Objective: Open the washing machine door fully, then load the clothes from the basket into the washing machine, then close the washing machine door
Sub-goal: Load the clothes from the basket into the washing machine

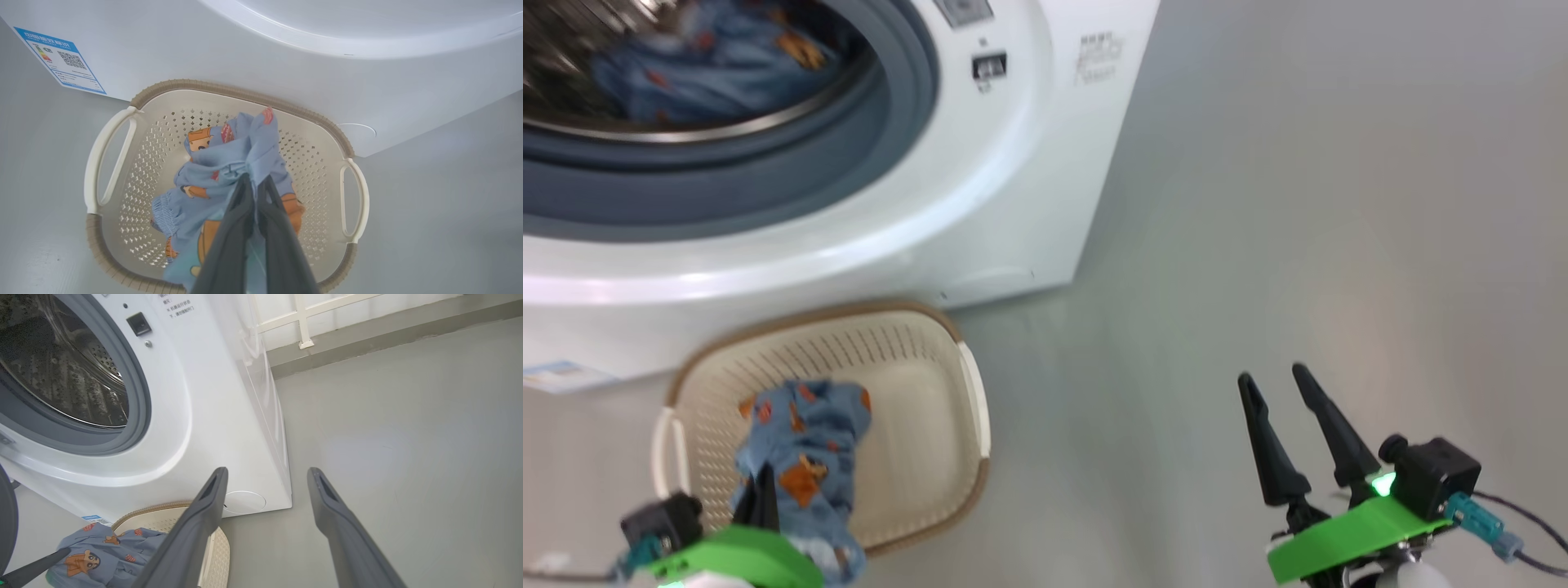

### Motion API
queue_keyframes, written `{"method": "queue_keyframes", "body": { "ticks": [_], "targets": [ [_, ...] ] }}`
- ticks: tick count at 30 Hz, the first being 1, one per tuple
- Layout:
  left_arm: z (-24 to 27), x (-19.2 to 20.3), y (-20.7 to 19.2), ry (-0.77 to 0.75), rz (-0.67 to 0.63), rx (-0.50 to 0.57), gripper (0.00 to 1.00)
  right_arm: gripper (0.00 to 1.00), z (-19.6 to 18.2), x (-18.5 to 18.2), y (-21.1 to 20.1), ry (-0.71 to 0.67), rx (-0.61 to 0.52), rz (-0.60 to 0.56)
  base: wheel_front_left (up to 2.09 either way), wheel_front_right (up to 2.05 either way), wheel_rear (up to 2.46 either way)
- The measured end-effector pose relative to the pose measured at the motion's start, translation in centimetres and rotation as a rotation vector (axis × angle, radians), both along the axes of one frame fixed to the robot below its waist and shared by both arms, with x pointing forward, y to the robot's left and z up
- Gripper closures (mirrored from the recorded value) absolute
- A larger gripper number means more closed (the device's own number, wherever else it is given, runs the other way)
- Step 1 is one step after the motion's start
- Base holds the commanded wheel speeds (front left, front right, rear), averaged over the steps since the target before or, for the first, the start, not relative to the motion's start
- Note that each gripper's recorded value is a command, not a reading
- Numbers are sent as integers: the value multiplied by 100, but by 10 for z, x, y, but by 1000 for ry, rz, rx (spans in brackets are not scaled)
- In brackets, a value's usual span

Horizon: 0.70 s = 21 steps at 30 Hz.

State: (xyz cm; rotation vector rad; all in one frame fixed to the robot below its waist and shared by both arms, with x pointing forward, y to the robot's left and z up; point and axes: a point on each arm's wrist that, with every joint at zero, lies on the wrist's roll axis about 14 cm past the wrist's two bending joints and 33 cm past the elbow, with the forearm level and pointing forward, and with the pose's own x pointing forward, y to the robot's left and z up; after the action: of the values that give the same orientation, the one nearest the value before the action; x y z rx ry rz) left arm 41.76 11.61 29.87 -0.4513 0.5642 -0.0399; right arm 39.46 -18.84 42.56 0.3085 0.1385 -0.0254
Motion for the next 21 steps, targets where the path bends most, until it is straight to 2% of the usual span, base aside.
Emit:
{"method": "queue_keyframes", "body": {
  "ticks": [5, 14, 21],
  "targets": [
    [35, -28, 13, -83, 43, 12, 100, 0, 20, -16, 8, -50, 6, 20, 0, 0, 0],
    [92, -50, 35, -251, 89, 58, 100, 0, 41, -35, 23, -108, 12, 65, 0, 0, 0],
    [126, -73, 34, -351, 101, 57, 100, 0, 50, -51, 30, -136, 9, 94, 0, 0, 0]
  ]
}}
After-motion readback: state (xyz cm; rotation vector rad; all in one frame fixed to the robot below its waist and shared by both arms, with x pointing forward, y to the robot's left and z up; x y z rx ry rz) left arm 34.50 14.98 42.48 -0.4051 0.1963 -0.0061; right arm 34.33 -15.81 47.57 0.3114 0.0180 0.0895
